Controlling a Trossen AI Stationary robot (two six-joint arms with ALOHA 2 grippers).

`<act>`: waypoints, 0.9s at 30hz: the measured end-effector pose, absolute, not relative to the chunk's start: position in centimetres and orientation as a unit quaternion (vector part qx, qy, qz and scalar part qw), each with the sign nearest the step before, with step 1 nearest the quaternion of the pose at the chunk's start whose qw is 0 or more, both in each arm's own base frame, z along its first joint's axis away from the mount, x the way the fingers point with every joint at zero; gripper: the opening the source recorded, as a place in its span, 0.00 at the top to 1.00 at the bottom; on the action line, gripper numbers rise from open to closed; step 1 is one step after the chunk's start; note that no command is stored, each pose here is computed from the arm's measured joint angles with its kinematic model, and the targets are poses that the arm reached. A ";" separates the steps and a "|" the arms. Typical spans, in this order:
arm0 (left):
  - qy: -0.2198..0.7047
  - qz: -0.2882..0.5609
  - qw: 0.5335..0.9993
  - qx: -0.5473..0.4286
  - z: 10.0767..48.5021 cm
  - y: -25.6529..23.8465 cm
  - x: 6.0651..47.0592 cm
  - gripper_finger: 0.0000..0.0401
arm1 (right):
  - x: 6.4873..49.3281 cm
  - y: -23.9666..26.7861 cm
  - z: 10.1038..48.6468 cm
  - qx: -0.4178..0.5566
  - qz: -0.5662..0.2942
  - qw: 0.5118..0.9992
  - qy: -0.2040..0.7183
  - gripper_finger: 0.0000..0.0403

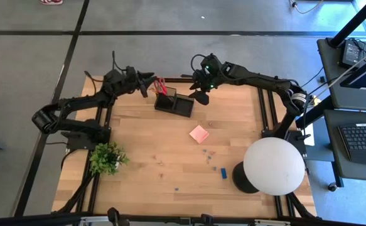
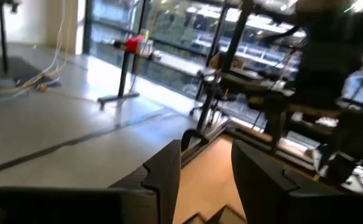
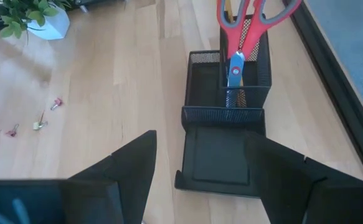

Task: Pick and place office supplies into organizer
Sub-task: Put the pink sticky notes into the black desk organizer

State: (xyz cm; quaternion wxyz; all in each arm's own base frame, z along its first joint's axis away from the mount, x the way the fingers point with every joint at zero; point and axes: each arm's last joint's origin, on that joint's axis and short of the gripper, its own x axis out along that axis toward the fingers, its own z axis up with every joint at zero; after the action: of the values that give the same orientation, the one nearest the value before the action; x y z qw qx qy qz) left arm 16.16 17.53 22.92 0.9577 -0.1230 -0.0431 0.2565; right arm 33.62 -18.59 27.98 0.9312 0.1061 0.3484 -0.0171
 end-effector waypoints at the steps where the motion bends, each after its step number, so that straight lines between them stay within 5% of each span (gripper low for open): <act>1: -0.050 0.246 0.961 -0.117 23.3 17.3 16.0 0.66 | 33.6 -18.5 28.1 0.102 -0.016 0.932 0.348 0.40; 11: -0.071 0.015 0.994 -0.078 26.1 12.6 17.0 0.66 | 33.2 -15.1 30.9 0.018 0.039 0.943 0.329 0.40; 27: -0.051 -0.100 0.990 -0.082 26.1 8.1 19.3 0.67 | 33.1 -7.3 29.5 -0.072 0.150 0.874 0.457 0.40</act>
State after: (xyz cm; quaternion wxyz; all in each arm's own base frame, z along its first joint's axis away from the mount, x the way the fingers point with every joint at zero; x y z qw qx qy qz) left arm 19.30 8.15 26.09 0.9903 -0.0821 -0.0509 -0.0998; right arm 33.11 -7.28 29.53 0.8739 -0.0722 0.4566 0.1501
